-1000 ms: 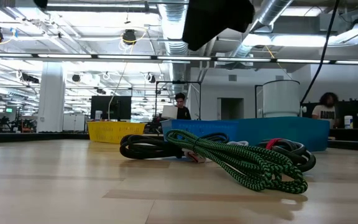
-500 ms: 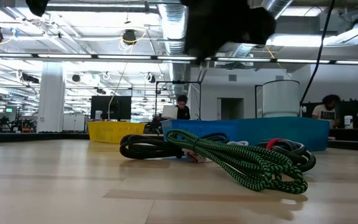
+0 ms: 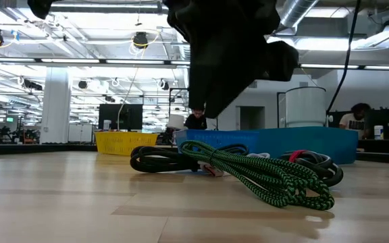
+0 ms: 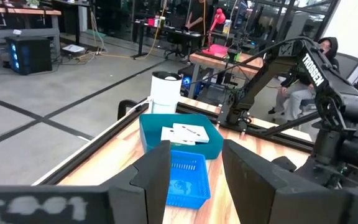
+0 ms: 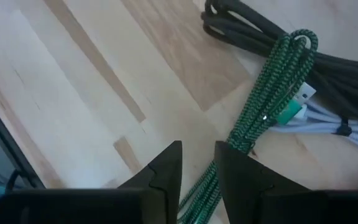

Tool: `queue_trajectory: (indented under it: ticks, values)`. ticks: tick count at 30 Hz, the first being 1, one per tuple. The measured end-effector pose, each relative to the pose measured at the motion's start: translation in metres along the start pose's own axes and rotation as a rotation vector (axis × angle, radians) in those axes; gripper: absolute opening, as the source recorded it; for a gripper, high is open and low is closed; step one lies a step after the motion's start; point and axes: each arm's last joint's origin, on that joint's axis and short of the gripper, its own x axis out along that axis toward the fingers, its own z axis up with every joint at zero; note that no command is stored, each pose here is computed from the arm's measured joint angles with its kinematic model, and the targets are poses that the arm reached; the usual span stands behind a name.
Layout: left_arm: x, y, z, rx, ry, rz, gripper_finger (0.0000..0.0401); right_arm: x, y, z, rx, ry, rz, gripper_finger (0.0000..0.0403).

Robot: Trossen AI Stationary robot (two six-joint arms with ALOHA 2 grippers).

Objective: Pick and place items into bin
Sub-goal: Put the green USB cable into the blue bin

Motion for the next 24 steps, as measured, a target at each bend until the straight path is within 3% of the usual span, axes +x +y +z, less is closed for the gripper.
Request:
queue_trajectory:
  ticks: [15,24]
  values:
    - [0.0000,0.0000,0.0001,0.016,-0.001,0.001,0.0135,-0.0003,-0.0037,-0.0030,0.003,0.047,-0.029,0.0211]
    - [0.0000,0.0000,0.0001,0.016,-0.001,0.001,0.0135,0.0020,-0.0046,-0.0037,0.002,0.053,-0.041,0.0213]
